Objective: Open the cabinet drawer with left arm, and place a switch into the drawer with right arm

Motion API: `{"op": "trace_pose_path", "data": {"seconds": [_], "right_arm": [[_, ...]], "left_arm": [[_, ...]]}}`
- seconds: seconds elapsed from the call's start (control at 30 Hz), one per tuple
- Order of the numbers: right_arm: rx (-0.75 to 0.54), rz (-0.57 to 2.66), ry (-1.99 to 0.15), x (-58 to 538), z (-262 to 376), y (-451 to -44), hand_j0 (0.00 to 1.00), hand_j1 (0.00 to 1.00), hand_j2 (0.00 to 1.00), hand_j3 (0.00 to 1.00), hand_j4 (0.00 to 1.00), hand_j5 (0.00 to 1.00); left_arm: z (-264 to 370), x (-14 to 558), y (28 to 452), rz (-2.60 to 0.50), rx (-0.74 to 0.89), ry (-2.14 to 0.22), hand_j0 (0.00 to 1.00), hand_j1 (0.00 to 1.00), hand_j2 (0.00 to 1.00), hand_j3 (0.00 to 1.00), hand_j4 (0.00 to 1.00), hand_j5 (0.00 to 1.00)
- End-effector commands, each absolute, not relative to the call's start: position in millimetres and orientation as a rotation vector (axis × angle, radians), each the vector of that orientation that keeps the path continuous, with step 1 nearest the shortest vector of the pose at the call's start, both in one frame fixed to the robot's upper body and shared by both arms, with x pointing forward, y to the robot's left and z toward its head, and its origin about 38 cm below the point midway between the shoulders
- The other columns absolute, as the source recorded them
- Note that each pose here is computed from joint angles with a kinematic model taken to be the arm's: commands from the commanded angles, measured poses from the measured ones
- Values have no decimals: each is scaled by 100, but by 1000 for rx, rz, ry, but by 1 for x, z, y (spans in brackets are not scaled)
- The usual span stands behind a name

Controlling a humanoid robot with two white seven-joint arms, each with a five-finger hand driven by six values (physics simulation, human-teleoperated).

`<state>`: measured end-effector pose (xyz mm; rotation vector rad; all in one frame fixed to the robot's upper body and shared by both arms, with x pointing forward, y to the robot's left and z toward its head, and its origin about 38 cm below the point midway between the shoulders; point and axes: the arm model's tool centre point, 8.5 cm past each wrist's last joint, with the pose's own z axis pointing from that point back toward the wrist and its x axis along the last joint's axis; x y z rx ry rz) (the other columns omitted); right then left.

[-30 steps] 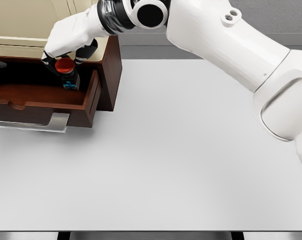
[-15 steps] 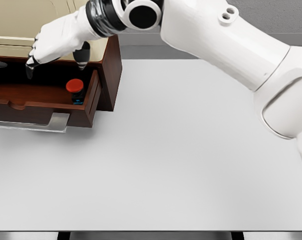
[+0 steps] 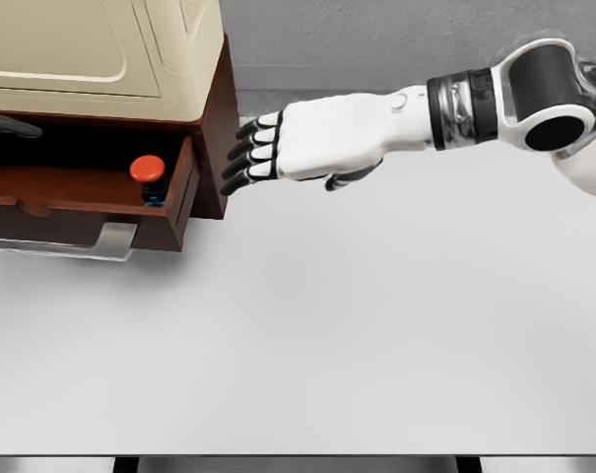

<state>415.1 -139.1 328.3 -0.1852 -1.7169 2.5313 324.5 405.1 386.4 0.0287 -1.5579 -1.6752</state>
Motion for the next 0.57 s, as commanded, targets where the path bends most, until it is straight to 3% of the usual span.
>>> {"op": "trace_pose_path", "data": {"seconds": [0.0,0.1,0.23,0.53], "right_arm": [[-372,2421,-1657,422,353,-208,100,100,100,100,100,100],[-320,2331,-1576,421,314,-241,100,100,100,100,100,100],[-376,2246,-1495,428,304,-282,100,100,100,100,100,100],[-353,2240,-1429,429,279,-288,100,100,100,100,100,100]], "left_arm": [[379,328,392,-1672,-35,-1625,100,100,100,100,100,100],[369,339,369,-1658,-119,-1731,100,100,100,100,100,100],[360,351,339,-1628,-226,-1851,100,100,100,100,100,100],[350,356,320,-1603,-306,-1905,100,100,100,100,100,100]]}}
